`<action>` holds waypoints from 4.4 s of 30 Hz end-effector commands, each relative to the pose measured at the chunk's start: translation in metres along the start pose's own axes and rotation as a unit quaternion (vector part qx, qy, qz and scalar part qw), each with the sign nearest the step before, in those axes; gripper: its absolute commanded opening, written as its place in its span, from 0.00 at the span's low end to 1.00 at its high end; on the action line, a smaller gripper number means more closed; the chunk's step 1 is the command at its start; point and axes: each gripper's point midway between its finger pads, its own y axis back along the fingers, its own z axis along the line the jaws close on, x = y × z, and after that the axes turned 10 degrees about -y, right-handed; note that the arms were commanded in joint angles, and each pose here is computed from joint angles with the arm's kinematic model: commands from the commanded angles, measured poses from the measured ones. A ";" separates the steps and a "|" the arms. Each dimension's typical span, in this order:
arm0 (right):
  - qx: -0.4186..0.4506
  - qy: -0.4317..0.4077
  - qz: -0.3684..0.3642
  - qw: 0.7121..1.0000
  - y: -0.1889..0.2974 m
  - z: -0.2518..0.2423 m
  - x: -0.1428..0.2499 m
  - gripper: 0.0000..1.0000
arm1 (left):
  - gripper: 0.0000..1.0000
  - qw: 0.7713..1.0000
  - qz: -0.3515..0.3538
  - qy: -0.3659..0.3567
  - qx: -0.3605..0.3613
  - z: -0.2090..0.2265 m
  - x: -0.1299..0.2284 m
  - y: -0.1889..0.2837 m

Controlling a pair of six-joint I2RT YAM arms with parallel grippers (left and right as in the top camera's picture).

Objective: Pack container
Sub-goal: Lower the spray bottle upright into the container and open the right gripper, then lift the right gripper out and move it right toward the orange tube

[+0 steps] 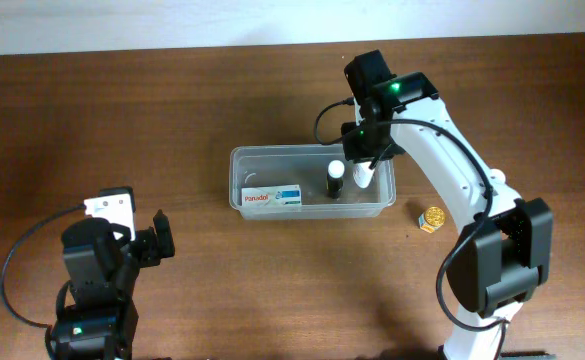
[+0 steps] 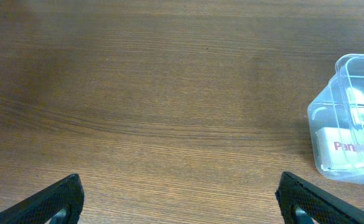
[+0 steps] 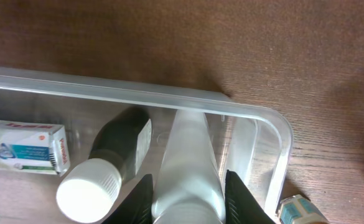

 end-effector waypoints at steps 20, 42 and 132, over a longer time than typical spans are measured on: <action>0.029 -0.027 0.008 0.999 -0.043 -0.008 0.005 0.19 | 0.99 1.000 0.003 -0.010 -0.002 0.000 0.001 0.000; 0.029 -0.027 0.008 0.999 -0.047 -0.009 0.007 0.50 | 0.99 1.000 0.003 -0.010 -0.002 0.000 0.001 0.000; 0.061 -0.286 0.088 0.952 0.035 -0.240 0.015 0.63 | 1.00 1.000 0.015 -0.011 0.001 -0.001 0.008 0.000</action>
